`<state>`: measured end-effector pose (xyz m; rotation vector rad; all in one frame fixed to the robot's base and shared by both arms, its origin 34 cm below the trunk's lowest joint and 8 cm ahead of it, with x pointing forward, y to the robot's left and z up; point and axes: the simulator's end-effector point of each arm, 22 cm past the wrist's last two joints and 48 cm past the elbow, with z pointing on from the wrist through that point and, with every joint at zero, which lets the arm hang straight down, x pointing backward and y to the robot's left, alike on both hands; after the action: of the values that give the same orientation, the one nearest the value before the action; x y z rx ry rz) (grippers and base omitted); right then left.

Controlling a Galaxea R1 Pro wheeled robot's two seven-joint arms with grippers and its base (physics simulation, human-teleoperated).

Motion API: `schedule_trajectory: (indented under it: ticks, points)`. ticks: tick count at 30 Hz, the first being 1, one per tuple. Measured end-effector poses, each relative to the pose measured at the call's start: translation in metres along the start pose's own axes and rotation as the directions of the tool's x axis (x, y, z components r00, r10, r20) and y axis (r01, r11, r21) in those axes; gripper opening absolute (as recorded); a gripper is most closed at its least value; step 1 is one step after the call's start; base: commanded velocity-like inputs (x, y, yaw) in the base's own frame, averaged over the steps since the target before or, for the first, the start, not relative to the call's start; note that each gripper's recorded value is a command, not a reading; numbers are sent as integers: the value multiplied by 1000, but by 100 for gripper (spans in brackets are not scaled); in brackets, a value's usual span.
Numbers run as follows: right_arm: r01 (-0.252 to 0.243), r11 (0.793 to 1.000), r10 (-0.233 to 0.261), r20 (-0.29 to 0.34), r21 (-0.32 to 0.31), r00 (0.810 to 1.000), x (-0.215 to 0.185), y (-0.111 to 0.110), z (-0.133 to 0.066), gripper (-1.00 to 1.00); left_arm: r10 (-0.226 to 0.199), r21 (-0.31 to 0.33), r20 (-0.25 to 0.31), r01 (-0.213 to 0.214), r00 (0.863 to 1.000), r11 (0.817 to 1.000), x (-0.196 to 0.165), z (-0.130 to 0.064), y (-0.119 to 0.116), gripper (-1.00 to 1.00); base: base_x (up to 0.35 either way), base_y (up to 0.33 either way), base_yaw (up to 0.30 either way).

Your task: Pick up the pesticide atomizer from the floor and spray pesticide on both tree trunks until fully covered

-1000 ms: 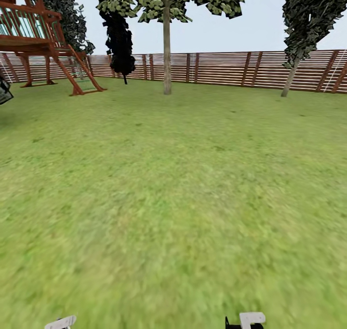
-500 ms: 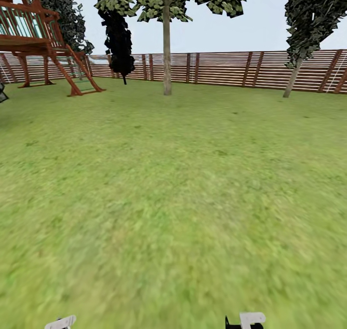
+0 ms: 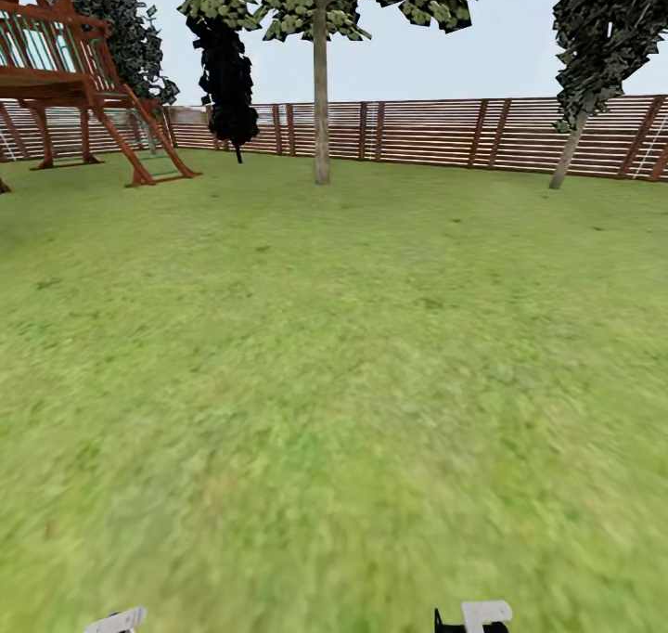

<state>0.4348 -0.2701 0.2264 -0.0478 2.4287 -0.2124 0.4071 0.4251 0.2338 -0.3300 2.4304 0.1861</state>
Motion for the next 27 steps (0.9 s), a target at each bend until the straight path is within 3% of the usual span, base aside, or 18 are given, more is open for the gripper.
schedule_trajectory:
  ticks: [27]
  points:
    - [0, 1000, 0, -1, 0, 1000, 0, 0, 0, 100, -1, 0, 0, 1, 1000, 1000, 0, 0, 0, -100, 341, 0, 0]
